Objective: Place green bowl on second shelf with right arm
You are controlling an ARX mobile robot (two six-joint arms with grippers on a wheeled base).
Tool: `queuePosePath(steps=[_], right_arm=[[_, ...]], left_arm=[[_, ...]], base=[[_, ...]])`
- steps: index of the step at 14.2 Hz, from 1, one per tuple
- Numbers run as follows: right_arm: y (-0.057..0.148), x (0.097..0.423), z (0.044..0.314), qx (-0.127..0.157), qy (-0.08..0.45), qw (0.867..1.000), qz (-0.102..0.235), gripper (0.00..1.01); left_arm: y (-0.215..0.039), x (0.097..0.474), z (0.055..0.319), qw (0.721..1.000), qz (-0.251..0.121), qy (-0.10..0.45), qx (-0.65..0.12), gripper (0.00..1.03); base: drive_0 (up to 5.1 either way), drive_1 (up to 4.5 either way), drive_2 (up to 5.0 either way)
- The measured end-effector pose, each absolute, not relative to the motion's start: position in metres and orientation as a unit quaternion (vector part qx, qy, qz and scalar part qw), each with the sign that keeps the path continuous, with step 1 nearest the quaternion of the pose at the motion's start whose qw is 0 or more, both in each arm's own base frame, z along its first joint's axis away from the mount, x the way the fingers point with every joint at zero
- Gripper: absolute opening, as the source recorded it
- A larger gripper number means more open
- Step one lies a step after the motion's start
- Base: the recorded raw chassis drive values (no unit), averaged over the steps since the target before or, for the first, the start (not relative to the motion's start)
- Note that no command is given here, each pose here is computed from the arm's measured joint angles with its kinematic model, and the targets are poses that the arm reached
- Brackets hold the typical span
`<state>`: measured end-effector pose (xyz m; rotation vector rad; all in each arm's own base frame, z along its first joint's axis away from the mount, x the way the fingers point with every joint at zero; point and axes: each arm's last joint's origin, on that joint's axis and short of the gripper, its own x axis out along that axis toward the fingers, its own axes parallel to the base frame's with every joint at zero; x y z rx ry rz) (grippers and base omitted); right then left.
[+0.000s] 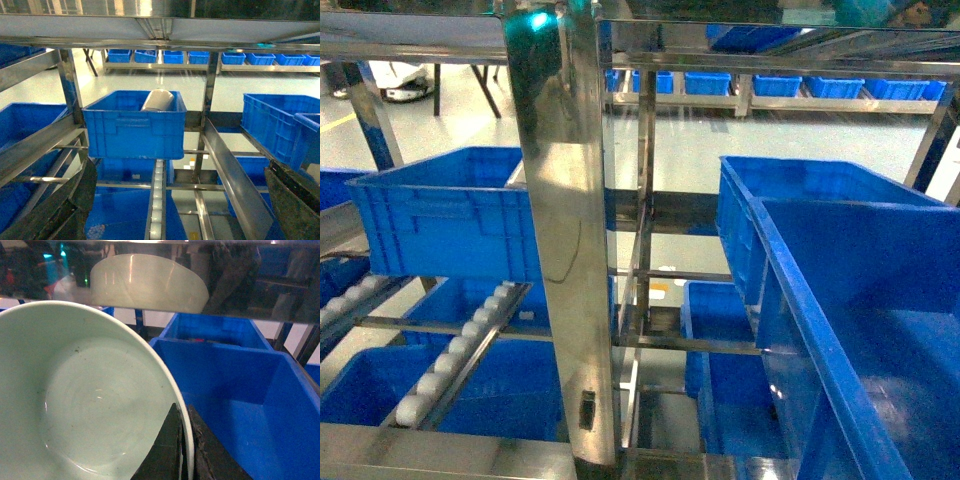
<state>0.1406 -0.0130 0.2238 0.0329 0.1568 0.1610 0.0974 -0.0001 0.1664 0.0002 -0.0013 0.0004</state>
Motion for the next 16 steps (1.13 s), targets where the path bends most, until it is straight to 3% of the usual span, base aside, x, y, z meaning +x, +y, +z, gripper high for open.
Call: queuePosePath(steps=[4, 8, 14, 16], right_arm=[[-0.026, 0.144, 0.186, 0.011, 0.144, 0.987, 0.068, 0.02], [-0.040, 0.161, 0.159, 0.006, 0.172, 0.983, 0.064, 0.02], [-0.054, 0.229, 0.134, -0.007, 0.207, 0.975, 0.079, 0.02], [-0.058, 0.254, 0.118, -0.010, 0.244, 0.966, 0.090, 0.02]], left_arm=[[0.000, 0.097, 0.166, 1.000, 0.000, -0.001, 0.000, 0.98], [0.000, 0.097, 0.166, 1.000, 0.000, -0.001, 0.000, 0.98], [0.000, 0.097, 0.166, 1.000, 0.000, -0.001, 0.000, 0.98], [0.000, 0.097, 0.166, 1.000, 0.000, -0.001, 0.000, 0.98]], base=[[0.0, 0.00, 0.0], [0.0, 0.00, 0.0], [0.0, 0.00, 0.0], [0.0, 0.00, 0.0]])
